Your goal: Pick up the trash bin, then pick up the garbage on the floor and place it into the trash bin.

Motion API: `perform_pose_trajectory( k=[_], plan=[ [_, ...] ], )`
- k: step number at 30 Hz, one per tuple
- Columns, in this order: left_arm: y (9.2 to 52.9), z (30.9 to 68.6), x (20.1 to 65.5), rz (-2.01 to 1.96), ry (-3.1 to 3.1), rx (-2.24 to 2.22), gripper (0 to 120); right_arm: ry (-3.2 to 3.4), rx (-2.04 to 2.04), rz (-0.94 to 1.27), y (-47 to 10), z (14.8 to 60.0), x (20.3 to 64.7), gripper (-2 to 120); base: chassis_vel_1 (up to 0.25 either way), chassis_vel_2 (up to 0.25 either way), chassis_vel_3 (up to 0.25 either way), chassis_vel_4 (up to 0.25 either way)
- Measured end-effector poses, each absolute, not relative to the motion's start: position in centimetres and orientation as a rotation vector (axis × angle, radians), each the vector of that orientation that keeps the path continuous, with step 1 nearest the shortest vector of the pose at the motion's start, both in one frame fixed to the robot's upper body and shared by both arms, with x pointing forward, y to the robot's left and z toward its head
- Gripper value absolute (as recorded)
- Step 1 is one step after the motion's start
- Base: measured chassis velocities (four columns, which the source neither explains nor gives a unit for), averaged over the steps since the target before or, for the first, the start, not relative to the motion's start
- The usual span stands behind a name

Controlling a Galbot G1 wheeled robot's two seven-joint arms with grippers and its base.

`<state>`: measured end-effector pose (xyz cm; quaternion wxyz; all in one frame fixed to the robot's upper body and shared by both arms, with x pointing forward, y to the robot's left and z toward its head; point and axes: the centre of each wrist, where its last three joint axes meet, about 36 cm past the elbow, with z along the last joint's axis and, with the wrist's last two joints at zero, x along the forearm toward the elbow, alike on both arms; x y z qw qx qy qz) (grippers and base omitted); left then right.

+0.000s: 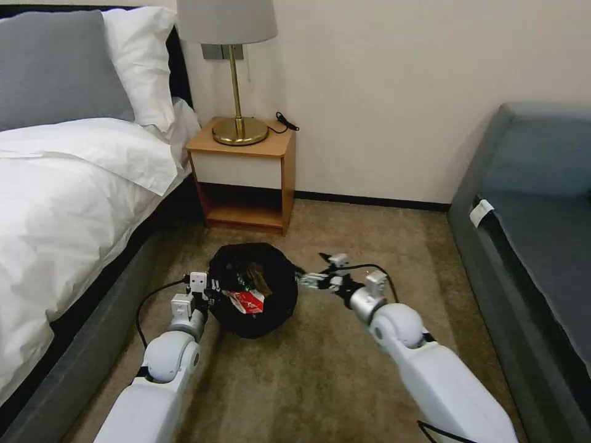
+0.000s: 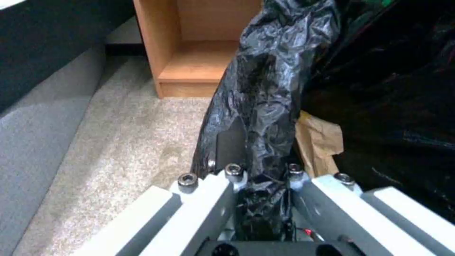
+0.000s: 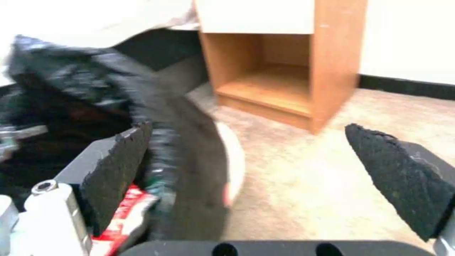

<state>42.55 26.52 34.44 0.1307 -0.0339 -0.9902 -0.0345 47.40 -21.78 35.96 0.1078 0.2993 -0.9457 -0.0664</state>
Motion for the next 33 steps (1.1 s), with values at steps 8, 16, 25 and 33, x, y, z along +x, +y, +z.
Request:
perform_pose_trajectory(
  k=[8, 16, 25, 33],
  plan=[
    [26.7, 34.9, 42.3, -0.112, -2.889, -0.104, 0, -2.82, 0.595, -0.153, -27.0, 33.9, 47.1, 100, 0.0, 0.0, 0.0, 0.0],
    [26.6, 35.9, 42.3, -0.091, -2.915, -0.105, 0, -2.797, 0.369, -0.116, -30.5, 31.4, 46.5, 100, 0.0, 0.0, 0.0, 0.0],
    [26.4, 37.9, 42.3, 0.041, -2.953, 0.013, 0, -2.801, 0.242, -0.138, -33.2, 30.5, 45.4, 100, 0.0, 0.0, 0.0, 0.0],
    [24.7, 39.2, 42.1, 0.347, -2.891, 0.203, 0, -2.814, 0.189, -0.16, -34.8, 29.9, 43.9, 100, 0.0, 0.0, 0.0, 0.0]
  ],
)
